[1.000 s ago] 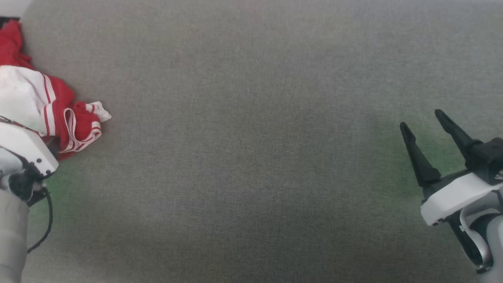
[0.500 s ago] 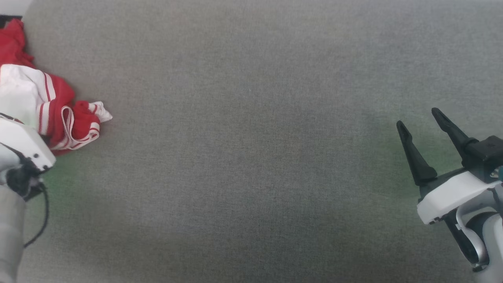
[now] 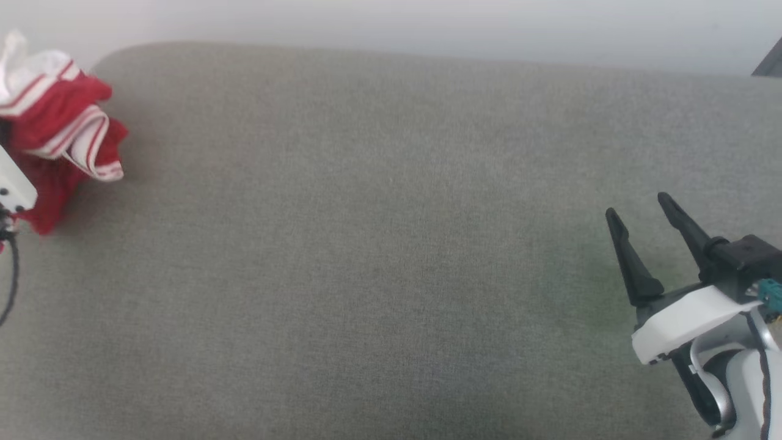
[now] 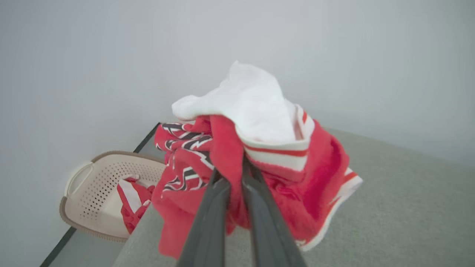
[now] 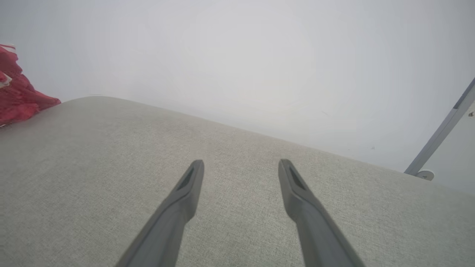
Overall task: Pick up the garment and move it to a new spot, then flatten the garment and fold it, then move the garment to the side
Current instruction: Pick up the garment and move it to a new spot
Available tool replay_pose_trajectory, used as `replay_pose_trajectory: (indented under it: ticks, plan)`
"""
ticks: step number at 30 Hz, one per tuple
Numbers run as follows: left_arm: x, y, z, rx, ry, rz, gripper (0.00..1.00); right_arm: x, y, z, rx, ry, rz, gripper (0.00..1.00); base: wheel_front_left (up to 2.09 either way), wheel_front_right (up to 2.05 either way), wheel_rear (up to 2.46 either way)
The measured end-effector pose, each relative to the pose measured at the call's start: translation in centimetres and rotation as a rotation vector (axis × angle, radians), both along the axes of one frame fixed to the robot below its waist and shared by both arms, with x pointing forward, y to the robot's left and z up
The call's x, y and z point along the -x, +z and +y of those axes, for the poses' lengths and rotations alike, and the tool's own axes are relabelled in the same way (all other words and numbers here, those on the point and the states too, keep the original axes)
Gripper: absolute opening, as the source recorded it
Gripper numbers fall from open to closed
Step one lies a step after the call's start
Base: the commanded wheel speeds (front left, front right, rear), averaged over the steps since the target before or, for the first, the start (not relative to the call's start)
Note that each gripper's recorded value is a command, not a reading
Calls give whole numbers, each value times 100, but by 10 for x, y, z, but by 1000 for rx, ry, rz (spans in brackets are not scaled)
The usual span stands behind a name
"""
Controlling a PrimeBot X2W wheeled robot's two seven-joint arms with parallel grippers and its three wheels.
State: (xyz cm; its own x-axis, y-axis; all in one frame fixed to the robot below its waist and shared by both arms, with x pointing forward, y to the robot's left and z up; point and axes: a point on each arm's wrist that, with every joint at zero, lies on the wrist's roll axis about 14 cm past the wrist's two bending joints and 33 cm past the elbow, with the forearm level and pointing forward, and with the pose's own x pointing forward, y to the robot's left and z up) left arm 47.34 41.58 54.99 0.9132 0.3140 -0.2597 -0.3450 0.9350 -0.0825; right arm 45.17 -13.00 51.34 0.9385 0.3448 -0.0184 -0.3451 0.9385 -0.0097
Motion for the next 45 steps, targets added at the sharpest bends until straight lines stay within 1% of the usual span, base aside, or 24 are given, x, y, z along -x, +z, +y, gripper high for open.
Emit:
replay_pose_trajectory:
  ticks: [4, 7, 11, 16, 24, 29, 30, 36, 40, 45]
  plan:
    - [3, 44, 0, -60, -43, -89, 0, 8, 12, 1, -18, -7, -32, 100, 0, 0, 0]
    - [6, 72, -6, -85, -81, -140, 0, 13, 21, 1, -27, -13, -56, 100, 0, 0, 0]
    - [12, 98, -18, -110, -136, -177, 0, 21, 32, -1, -39, -24, -89, 100, 0, 0, 0]
    - [13, 122, -45, -133, -228, -207, 0, 28, 46, -14, -48, -61, -131, 100, 0, 0, 0]
    - [9, 137, -121, -140, -397, -220, 0, 43, 61, -58, -42, -185, -178, 100, 0, 0, 0]
    - [10, 147, -185, -138, -523, -241, 0, 56, 67, -91, -28, -277, -199, 100, 0, 0, 0]
    - [10, 147, -185, -138, -523, -241, 0, 56, 67, -91, -28, -277, -199, 100, 0, 0, 0]
    - [16, 146, -266, -119, -693, -238, 0, 73, 70, -128, -7, -387, -212, 100, 0, 0, 0]
    - [18, 131, -308, -96, -794, -196, 0, 83, 65, -150, -2, -454, -199, 100, 0, 0, 0]
    - [20, 88, -352, -55, -906, -82, 0, 93, 53, -168, -2, -520, -173, 100, 0, 0, 0]
